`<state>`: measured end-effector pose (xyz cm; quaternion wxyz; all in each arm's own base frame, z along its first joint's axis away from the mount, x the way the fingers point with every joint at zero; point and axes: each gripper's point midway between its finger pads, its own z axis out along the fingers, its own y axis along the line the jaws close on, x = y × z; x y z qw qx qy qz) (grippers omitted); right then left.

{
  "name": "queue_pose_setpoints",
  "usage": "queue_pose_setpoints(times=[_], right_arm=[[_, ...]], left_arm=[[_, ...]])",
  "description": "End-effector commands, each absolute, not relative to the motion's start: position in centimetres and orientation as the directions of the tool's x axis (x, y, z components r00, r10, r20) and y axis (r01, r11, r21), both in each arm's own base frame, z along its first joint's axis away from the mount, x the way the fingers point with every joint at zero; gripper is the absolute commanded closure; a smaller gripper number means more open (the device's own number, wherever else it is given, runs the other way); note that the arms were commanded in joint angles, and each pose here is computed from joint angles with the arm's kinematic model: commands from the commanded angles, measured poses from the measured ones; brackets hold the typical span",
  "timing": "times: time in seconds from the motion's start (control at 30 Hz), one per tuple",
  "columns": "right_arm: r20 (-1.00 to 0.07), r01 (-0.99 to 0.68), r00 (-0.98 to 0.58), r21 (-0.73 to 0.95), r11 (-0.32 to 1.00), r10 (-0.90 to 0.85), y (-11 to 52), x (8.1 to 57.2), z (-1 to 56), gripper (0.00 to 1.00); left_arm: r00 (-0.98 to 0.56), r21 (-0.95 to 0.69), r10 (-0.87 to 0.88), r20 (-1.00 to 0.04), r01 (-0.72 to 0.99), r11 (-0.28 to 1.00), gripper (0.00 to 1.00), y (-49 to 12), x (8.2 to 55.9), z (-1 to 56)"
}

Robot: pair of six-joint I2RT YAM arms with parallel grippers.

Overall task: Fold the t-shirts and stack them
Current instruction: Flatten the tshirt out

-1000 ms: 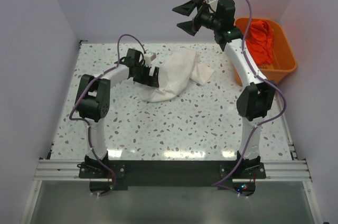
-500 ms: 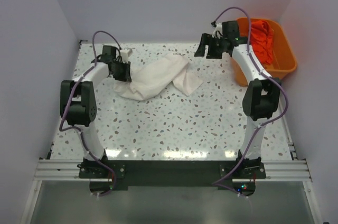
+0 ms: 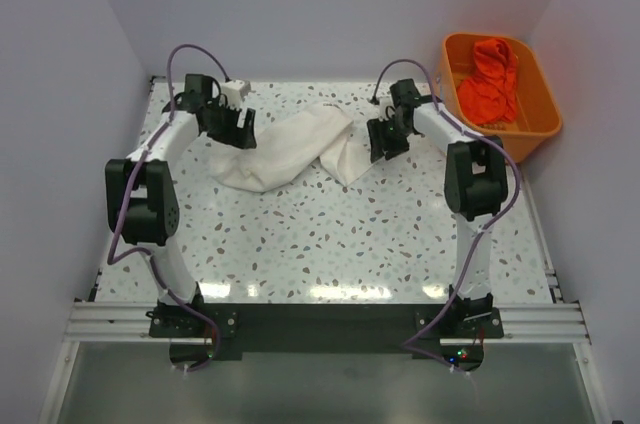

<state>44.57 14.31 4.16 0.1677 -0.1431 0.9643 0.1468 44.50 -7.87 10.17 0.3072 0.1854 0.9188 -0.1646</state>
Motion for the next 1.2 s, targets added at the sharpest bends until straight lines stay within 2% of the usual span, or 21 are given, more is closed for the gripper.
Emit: queue_pose_setpoints(times=[0.0,0.2,0.3,0.33,0.37,0.43,0.47,0.53,0.6,0.7,0.87,1.0,1.1,1.13,1.17], right_arm=[[-0.418,-0.381,-0.865,0.187,0.905,-0.278,15.3,45.7,3.8,0.47],[-0.397,-0.406,-0.862,0.165,0.899,-0.317,16.8,45.4,1.0,0.45],[-0.382,-0.419,-0.861,0.16,0.894,-0.335,17.2,45.3,-0.4,0.5],[-0.376,-0.42,-0.863,0.16,0.893,-0.338,17.2,45.3,-0.7,0.54],[-0.351,-0.42,-0.87,0.164,0.892,-0.345,17.1,44.9,-1.2,0.64],[-0.35,-0.431,-0.865,0.157,0.888,-0.358,16.9,45.1,-1.0,0.76],[-0.34,-0.435,-0.866,0.153,0.887,-0.366,16.7,44.8,-0.8,0.9],[-0.349,-0.443,-0.859,0.141,0.886,-0.374,16.2,45.1,0.0,1.0],[-0.366,-0.432,-0.858,0.134,0.892,-0.361,15.3,45.5,1.3,1.0],[-0.393,-0.41,-0.857,0.133,0.902,-0.332,13.8,46.1,3.3,1.0],[-0.427,-0.384,-0.855,0.136,0.913,-0.296,11.9,46.5,6.1,1.0],[-0.439,-0.373,-0.857,0.166,0.913,-0.27,11.3,45.8,8.1,1.0],[-0.466,-0.367,-0.848,0.172,0.914,-0.253,10.9,45.6,9.9,1.0],[-0.474,-0.366,-0.845,0.174,0.914,-0.248,10.9,45.6,10.4,1.0],[-0.494,-0.367,-0.834,0.164,0.916,-0.245,10.6,46.0,11.3,1.0]], left_arm=[[-0.7,-0.203,0.255,-0.667,0.501,0.842,0.17,-9.0,45.7,12.3],[-0.709,-0.208,0.291,-0.642,0.526,0.824,0.13,-10.7,45.3,11.4],[-0.715,-0.192,0.314,-0.625,0.53,0.826,0.13,-11.6,44.9,10.7],[-0.718,-0.19,0.321,-0.618,0.533,0.824,0.14,-12.1,44.7,10.5],[-0.725,-0.192,0.323,-0.608,0.529,0.827,0.15,-12.1,44.6,10.1],[-0.742,-0.178,0.325,-0.587,0.509,0.842,0.17,-11.8,44.5,9.4],[-0.75,-0.175,0.321,-0.579,0.499,0.849,0.2,-11.7,44.5,9.1],[-0.76,-0.147,0.321,-0.565,0.476,0.867,0.22,-11.0,44.7,8.7],[-0.759,-0.115,0.322,-0.566,0.46,0.88,0.26,-10.4,45.1,8.7],[-0.751,-0.076,0.312,-0.582,0.432,0.898,0.25,-9.4,46.1,9.2],[-0.772,-0.095,0.312,-0.554,0.431,0.897,0.21,-9.3,46.1,8.3],[-0.774,-0.123,0.32,-0.547,0.452,0.883,0.22,-9.9,46.1,7.5],[-0.784,-0.143,0.337,-0.522,0.47,0.871,0.35,-10.2,45.8,6.3],[-0.784,-0.142,0.346,-0.516,0.476,0.868,0.46,-10.1,45.7,6.0],[-0.787,-0.143,0.349,-0.508,0.477,0.867,0.51,-10.1,45.7,5.7]])
